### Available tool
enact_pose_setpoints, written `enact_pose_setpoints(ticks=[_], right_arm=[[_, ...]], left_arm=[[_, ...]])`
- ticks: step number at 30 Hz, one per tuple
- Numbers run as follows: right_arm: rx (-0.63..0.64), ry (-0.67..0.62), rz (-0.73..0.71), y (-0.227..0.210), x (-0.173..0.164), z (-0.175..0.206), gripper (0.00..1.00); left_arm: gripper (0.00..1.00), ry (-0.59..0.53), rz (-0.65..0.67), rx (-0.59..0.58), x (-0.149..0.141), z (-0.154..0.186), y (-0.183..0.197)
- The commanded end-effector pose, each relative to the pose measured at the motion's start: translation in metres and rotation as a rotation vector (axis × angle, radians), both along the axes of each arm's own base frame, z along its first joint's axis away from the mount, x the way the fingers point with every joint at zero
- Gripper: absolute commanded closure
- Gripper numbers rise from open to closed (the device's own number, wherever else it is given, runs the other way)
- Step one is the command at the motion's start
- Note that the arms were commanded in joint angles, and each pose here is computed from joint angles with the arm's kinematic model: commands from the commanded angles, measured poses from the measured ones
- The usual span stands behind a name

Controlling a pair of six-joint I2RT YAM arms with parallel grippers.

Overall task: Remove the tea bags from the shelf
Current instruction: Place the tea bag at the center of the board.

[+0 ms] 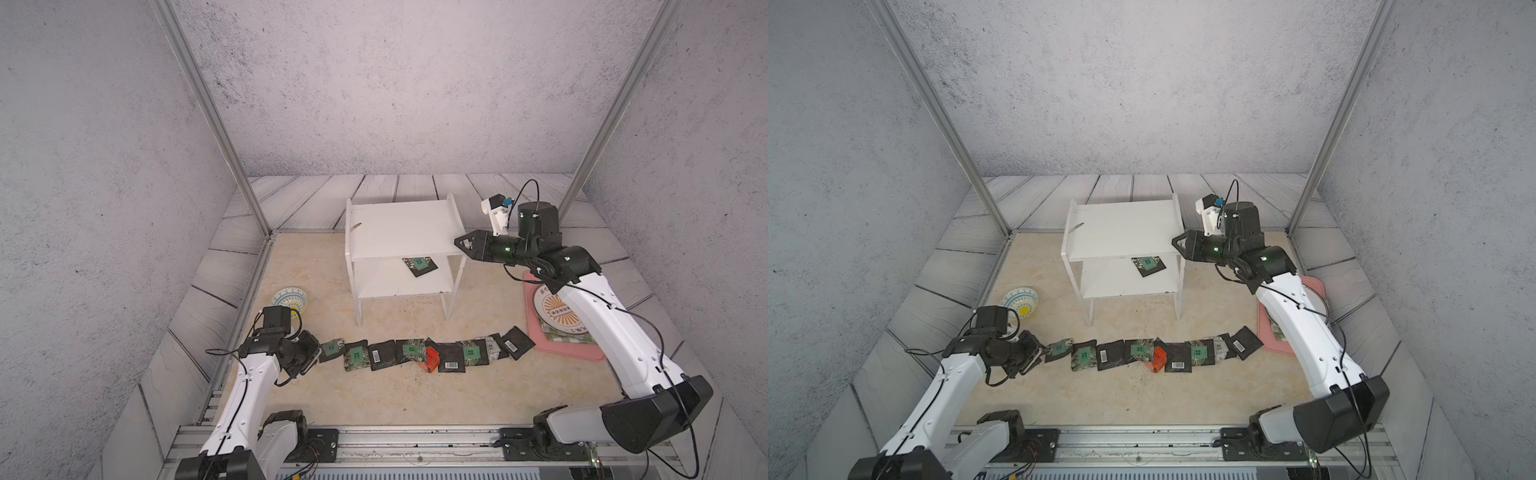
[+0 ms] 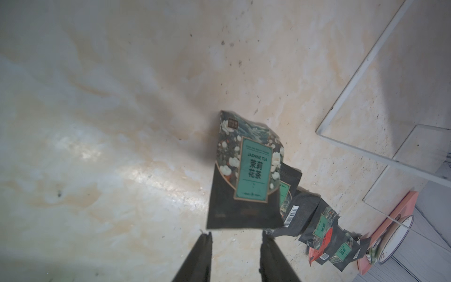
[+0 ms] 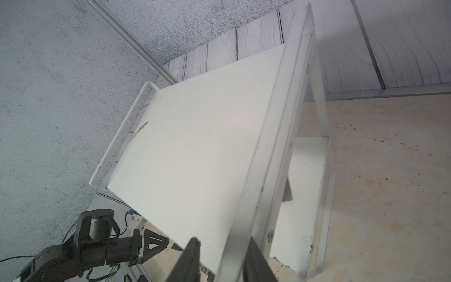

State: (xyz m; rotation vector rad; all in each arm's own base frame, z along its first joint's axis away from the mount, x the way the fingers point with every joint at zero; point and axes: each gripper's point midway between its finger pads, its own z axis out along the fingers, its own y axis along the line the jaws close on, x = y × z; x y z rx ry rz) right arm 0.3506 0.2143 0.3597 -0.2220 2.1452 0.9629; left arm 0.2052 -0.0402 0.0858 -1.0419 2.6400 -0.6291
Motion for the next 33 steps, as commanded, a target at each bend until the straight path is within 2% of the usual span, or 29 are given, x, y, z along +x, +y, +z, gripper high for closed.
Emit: enact_pose_setpoints(ticks=[1, 5, 12, 15, 22, 33], right_arm=[[-0.038, 0.096, -0.003, -0.005, -0.014, -0.024, 0.66], [-0.039, 0.096, -0.002, -0.005, -0.014, -0.024, 0.66], [-0.043, 0.097, -0.003, -0.005, -0.013, -0.023, 0.62], [-0.052, 0.087, -0.006, -0.007, -0.013, -0.019, 0.60], [-0.075, 0.054, -0.042, -0.014, -0.011, -0.003, 0.50], [-0.106, 0.022, -0.102, -0.034, -0.013, 0.020, 0.32]], left_arm=[[0.61, -0.003, 0.016, 0.037, -0.003, 0.014, 0.007], [0.59, -0.022, 0.008, 0.044, -0.002, 0.025, 0.007], [0.50, -0.110, -0.050, -0.007, 0.015, 0.044, -0.004], [0.45, -0.152, -0.094, 0.007, 0.022, 0.058, -0.006], [0.44, -0.243, -0.170, 0.068, 0.037, 0.101, -0.004], [0.29, -0.400, -0.297, 0.019, 0.057, 0.164, -0.025]])
